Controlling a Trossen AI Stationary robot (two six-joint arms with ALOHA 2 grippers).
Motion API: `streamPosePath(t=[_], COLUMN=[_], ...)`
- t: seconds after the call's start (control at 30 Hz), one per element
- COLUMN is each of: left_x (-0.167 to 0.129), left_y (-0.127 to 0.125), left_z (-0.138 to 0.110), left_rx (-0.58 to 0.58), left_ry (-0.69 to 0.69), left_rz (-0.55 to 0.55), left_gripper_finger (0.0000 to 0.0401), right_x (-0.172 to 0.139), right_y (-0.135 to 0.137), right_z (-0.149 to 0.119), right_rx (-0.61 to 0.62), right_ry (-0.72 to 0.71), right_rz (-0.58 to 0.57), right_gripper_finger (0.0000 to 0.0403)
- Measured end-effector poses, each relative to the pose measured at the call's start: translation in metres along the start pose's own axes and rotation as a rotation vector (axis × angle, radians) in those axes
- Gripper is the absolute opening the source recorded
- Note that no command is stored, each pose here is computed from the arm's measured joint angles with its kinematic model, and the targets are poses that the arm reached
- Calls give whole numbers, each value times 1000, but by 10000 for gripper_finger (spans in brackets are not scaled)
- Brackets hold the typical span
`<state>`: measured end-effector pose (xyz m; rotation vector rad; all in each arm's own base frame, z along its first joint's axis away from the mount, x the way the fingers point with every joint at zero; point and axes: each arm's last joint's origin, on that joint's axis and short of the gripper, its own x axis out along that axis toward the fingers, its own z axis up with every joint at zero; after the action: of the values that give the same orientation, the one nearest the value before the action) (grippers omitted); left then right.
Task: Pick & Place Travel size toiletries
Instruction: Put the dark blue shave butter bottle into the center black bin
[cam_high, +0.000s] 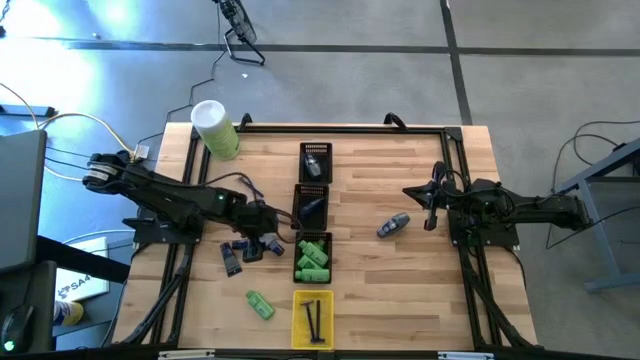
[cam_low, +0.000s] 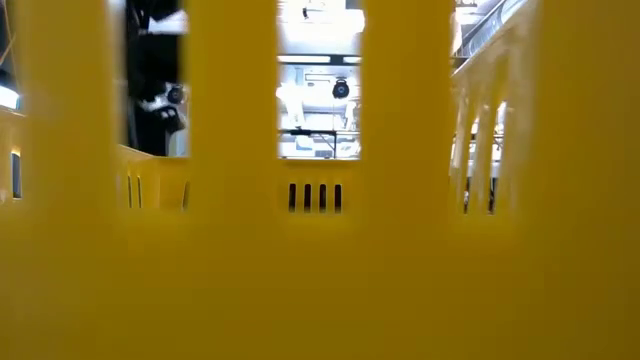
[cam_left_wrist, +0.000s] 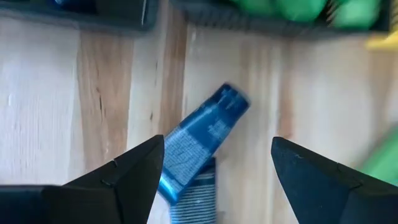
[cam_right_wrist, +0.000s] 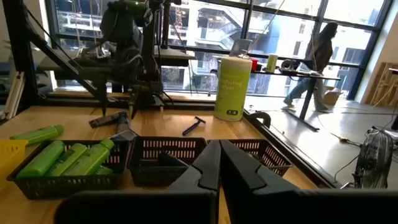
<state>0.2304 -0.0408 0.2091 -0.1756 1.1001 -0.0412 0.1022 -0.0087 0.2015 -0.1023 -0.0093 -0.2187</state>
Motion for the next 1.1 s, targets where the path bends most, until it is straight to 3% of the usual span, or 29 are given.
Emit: streamPosePath(t=[0.13, 0.67, 1.1], left_x=[16, 61, 72], left_y=[1, 3, 4], left_z=[-1, 0, -2], left_rx=[81, 142, 229], left_ry=[62, 156, 199], left_rz=[17, 42, 53], left_gripper_finger=[291, 291, 291], right_x=[0, 0, 0], right_y=[0, 0, 0], right_z=[0, 0, 0], right_rx=[3, 3, 29], right_ry=[0, 1, 1], right_rz=[1, 1, 1], right_gripper_finger=[2, 2, 2])
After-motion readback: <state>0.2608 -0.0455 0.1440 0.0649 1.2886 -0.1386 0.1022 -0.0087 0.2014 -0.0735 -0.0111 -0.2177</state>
